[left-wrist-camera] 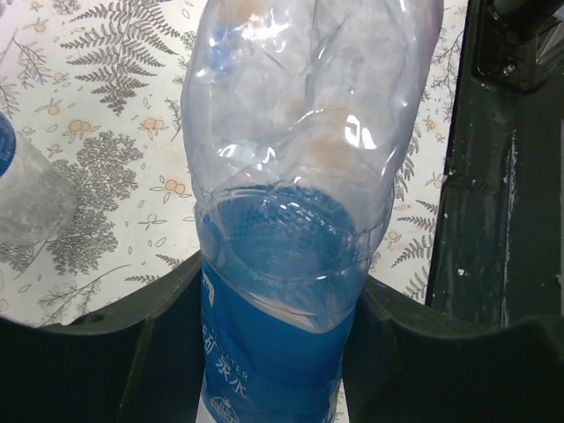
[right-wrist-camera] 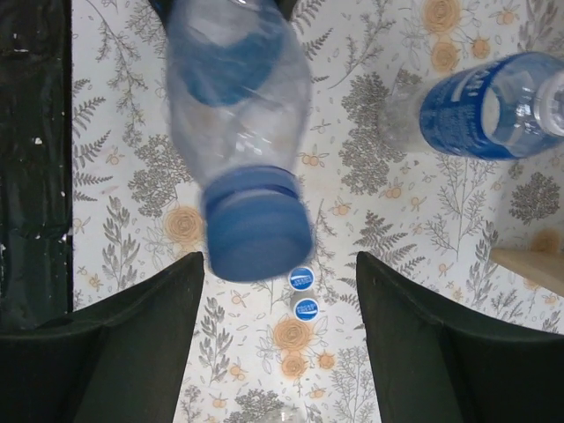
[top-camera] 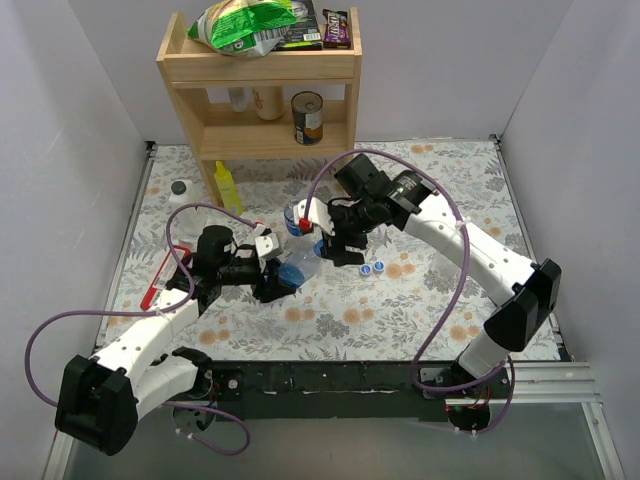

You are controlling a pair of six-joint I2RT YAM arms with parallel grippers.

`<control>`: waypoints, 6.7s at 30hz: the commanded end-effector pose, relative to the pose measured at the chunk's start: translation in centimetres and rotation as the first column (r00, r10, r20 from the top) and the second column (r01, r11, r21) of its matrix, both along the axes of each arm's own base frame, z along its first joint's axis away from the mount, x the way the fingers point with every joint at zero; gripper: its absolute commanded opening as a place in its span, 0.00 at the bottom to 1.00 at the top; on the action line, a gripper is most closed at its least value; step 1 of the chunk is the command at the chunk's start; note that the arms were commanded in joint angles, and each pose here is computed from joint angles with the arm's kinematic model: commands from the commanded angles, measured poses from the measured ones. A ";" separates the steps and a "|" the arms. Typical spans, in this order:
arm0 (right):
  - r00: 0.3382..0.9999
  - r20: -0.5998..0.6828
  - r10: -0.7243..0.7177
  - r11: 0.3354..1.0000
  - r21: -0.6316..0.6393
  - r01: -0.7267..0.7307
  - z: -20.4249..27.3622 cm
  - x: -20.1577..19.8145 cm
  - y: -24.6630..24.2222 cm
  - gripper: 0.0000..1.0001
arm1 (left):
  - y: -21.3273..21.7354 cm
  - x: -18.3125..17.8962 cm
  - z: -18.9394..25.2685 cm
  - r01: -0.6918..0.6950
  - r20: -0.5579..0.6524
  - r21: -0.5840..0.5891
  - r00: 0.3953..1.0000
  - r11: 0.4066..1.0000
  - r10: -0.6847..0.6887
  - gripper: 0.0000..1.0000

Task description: Screw on the bottle caps

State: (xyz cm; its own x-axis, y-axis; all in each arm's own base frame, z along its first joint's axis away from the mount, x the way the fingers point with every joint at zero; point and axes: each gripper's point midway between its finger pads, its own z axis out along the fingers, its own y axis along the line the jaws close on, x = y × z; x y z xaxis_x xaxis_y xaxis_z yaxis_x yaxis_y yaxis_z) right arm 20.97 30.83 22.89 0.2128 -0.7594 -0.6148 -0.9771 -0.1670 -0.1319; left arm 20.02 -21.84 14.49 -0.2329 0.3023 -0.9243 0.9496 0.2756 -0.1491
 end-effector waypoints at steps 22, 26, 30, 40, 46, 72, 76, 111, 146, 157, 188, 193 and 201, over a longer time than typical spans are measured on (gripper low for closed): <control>0.720 0.517 0.464 0.821 0.055 -0.569 4.0 -4.0 1.4 0.65 | 1.2 -0.5 1.0 0.131 0.169 0.137 0.974 0.982 -0.154 0.00; 0.719 0.525 0.456 0.820 0.067 -0.569 4.1 -3.8 1.8 0.62 | 1.3 -0.4 1.0 0.132 0.171 0.149 0.973 0.980 -0.157 0.00; 0.709 0.545 0.446 0.816 0.078 -0.573 4.2 -3.8 2.0 0.57 | 1.4 -0.6 1.2 0.139 0.173 0.150 0.971 0.979 -0.165 0.00; 0.711 0.504 0.491 0.801 0.060 -0.596 3.5 -4.5 1.6 0.47 | 1.2 -0.2 1.6 0.140 0.186 0.145 0.968 0.979 -0.166 0.00; 0.715 0.491 0.498 0.803 0.049 -0.594 3.3 -4.3 1.6 0.39 | 1.1 -0.1 1.7 0.134 0.189 0.140 0.969 0.981 -0.159 0.00; 0.670 -0.734 -0.105 0.947 0.131 0.292 4.0 1.1 3.9 0.37 | 4.0 7.6 4.9 -0.367 0.483 0.091 0.830 0.926 0.281 0.00; 0.828 -0.560 -0.034 0.954 0.229 0.194 6.7 2.1 0.9 0.54 | 3.2 5.5 2.5 -0.258 0.380 0.169 0.908 0.951 0.179 0.00; 0.793 0.438 0.423 0.814 0.201 -0.545 5.5 -3.9 0.2 0.47 | -0.5 -1.7 4.3 0.175 0.087 0.095 0.979 0.980 -0.183 0.00; 0.775 -0.613 -0.153 0.898 0.242 0.368 7.5 0.3 4.0 0.01 | 4.5 7.4 5.0 -0.498 0.275 0.068 0.842 0.864 0.464 0.00; 0.852 -0.513 -0.101 0.830 0.429 0.357 9.4 3.4 -0.1 0.79 | 1.0 2.2 6.8 -0.254 0.082 -0.058 0.963 0.966 0.258 0.00; 0.813 -0.539 0.218 0.744 0.631 0.219 11.8 1.5 5.0 0.48 | -2.4 1.2 9.3 -0.080 -0.055 -0.150 0.996 0.986 0.073 0.00; 0.811 -0.554 0.188 0.768 0.598 0.230 10.8 1.6 4.9 0.32 | -2.4 2.0 9.5 -0.107 -0.044 -0.157 0.994 0.982 0.102 0.00; 0.815 -0.571 0.104 0.772 0.563 0.296 10.0 2.2 4.7 0.49 | -2.7 2.2 10.0 -0.089 -0.019 -0.177 0.996 0.980 0.087 0.00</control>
State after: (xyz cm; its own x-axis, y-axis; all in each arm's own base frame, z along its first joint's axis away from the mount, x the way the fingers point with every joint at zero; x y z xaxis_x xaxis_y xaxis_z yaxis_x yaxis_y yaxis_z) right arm 22.94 35.45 32.71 -0.3729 -0.1800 -0.9103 -0.8978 -0.1780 0.4029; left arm 21.47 -24.10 21.47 -0.3531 0.1588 -0.9220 0.8939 0.3482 -0.2824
